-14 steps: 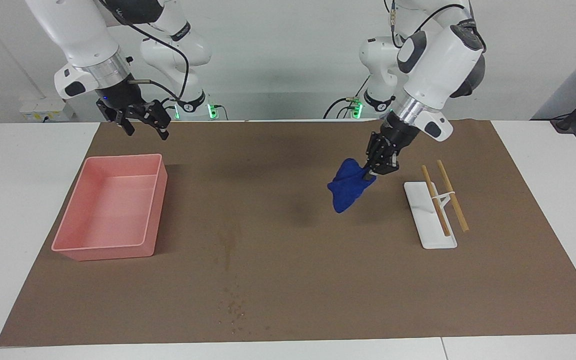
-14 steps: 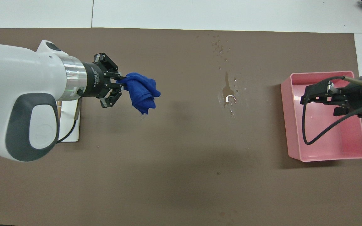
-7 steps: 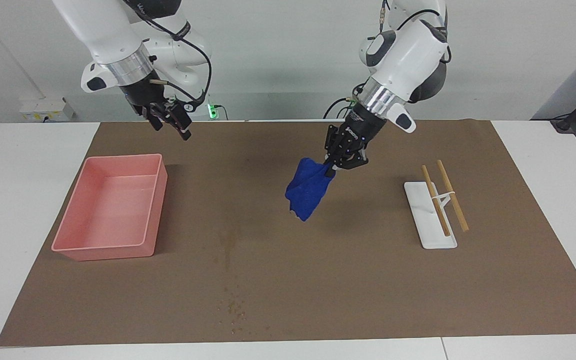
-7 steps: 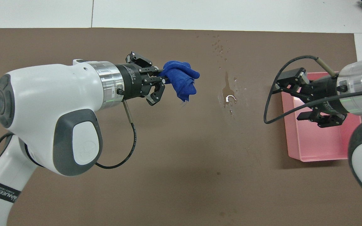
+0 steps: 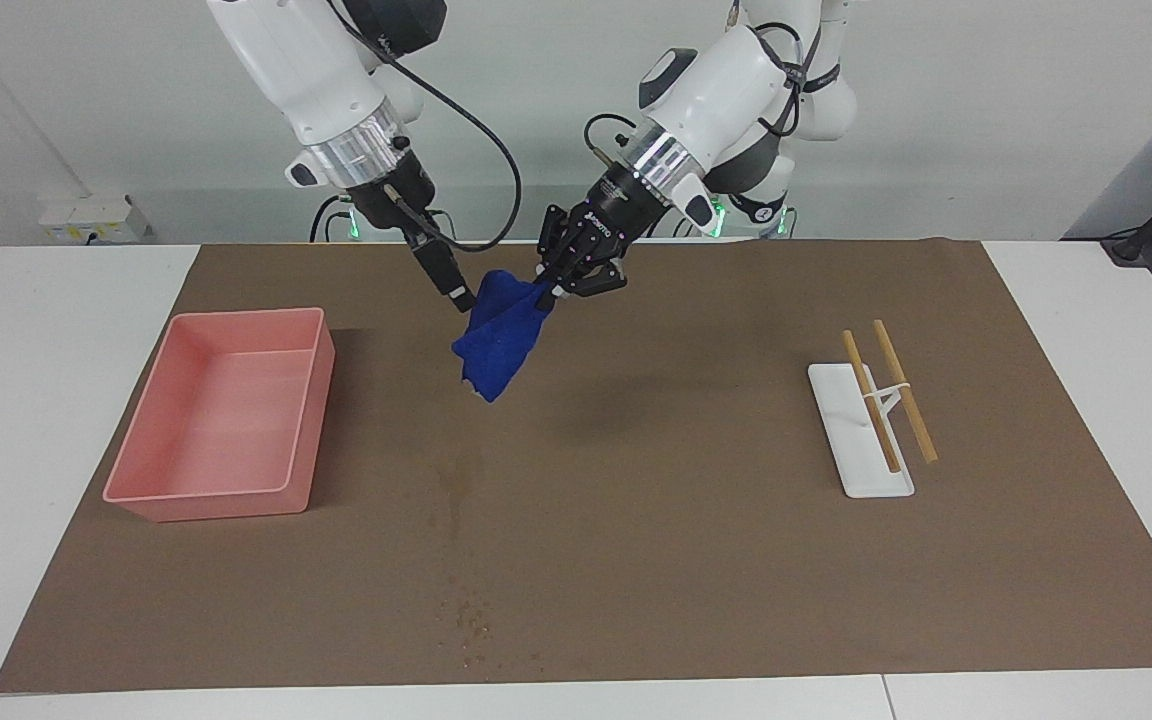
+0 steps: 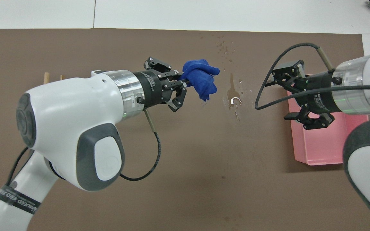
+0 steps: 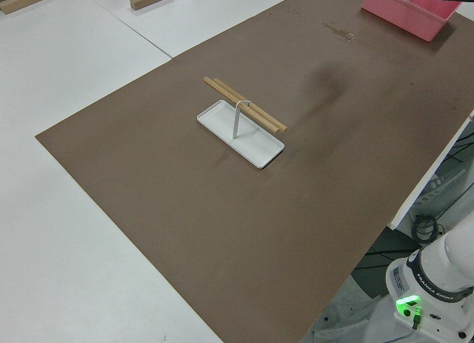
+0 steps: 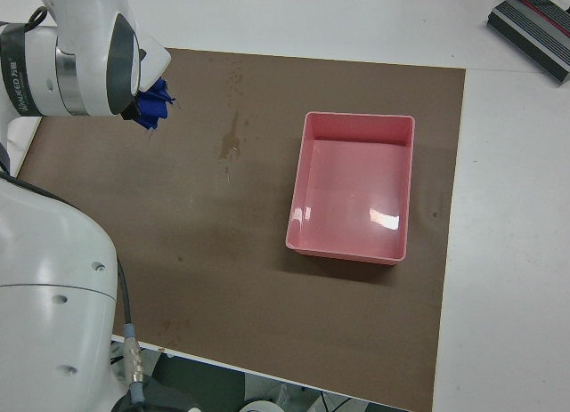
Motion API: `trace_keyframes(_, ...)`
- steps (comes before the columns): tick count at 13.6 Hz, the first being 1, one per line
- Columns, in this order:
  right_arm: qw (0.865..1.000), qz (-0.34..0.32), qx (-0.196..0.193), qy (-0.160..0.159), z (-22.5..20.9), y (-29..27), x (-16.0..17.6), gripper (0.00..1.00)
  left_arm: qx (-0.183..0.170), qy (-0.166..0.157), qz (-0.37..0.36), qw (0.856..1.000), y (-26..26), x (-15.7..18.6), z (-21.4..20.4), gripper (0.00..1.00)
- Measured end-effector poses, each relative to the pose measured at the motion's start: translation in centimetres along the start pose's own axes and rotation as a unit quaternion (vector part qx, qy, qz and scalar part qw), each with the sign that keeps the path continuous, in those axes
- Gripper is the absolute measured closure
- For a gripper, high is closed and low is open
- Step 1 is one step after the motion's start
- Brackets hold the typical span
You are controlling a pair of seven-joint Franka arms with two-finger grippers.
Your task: Wipe water with towel using both arms
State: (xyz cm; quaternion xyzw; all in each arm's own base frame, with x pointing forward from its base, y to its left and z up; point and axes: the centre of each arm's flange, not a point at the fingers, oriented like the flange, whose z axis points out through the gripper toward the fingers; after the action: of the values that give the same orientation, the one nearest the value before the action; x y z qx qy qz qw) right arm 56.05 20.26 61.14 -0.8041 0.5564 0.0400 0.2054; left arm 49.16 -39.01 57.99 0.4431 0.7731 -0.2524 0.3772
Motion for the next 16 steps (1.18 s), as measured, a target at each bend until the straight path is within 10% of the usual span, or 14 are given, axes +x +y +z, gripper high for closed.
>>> trace_keyframes(12,1.0,0.003,0.031,0.001,1.3,-1.0,-1.2,0.11,0.007,-0.013,0.005,1.0,-2.0,-0.7,0.5,0.85)
trace_keyframes(16,1.0,0.004,0.03,0.001,1.4,-1.0,-1.0,0.52,0.004,-0.015,0.005,1.0,-1.9,-0.8,0.3,0.85)
